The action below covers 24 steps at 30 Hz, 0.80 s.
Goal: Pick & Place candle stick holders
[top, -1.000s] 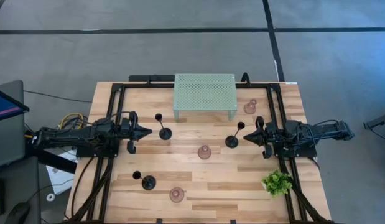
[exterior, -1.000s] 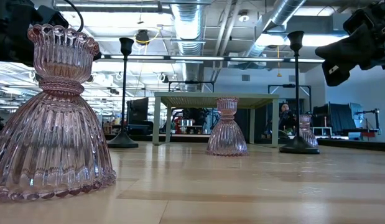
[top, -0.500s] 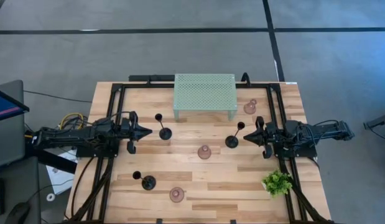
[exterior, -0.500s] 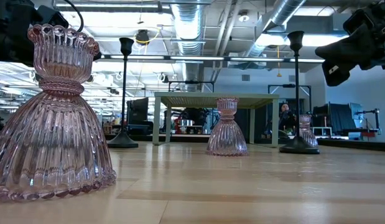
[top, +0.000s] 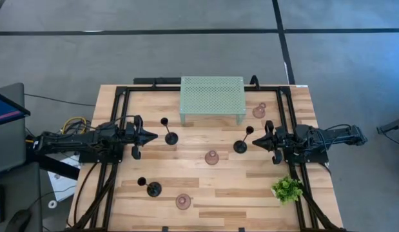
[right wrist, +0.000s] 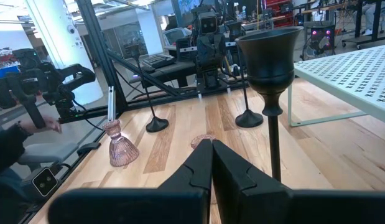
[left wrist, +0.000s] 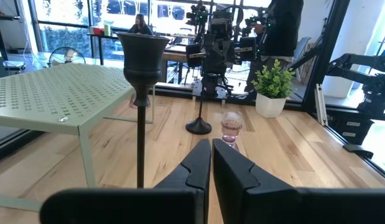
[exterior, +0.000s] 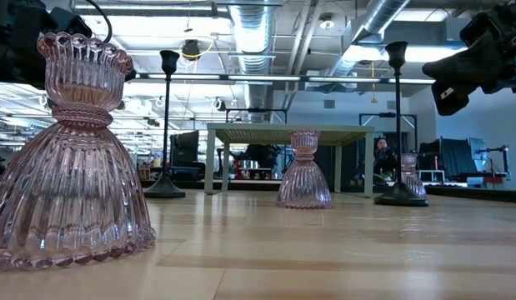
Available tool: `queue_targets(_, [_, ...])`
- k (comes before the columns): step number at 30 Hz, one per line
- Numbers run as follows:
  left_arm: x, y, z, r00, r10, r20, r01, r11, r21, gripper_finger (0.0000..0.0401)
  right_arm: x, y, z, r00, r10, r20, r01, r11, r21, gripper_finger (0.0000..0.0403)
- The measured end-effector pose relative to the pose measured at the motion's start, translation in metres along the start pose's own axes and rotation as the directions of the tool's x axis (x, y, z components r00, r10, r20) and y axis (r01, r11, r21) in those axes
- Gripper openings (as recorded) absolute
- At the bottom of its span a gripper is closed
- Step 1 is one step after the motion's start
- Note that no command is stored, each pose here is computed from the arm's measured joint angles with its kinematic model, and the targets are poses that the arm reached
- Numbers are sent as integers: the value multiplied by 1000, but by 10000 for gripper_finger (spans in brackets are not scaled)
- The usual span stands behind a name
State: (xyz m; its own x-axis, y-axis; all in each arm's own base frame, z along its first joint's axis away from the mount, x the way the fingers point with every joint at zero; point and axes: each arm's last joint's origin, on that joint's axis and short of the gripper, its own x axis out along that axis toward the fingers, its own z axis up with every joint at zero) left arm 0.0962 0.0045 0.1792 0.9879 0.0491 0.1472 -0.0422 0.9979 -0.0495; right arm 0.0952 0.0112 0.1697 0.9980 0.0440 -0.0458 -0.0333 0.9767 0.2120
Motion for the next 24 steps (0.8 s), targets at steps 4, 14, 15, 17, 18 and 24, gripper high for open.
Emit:
queue_targets(4, [0, 0, 0, 1000, 1, 0, -1, 1000, 0, 17, 0, 0, 0, 1000, 0, 0, 0, 1000, 0, 0])
queue_targets(14, [0, 0, 0, 1000, 1, 0, -1, 1000, 0, 17, 0, 0, 0, 1000, 0, 0, 0, 1000, 0, 0])
queue_targets(15, [0, 0, 0, 1000, 0, 0, 0, 1000, 0, 17, 0, 0, 0, 1000, 0, 0, 0, 1000, 0, 0])
queue_targets(17, [0, 0, 0, 1000, 1, 0, -1, 1000, 0, 17, 0, 0, 0, 1000, 1, 6, -1, 1000, 7, 0])
queue_targets(18, [0, 0, 0, 1000, 0, 0, 0, 1000, 0, 17, 0, 0, 1, 1000, 3, 15, -3, 1000, 17, 0])
queue_targets(24, [0, 0, 0, 1000, 0, 0, 0, 1000, 0, 17, 0, 1, 3, 999, 8, 42, -9, 1000, 23, 0])
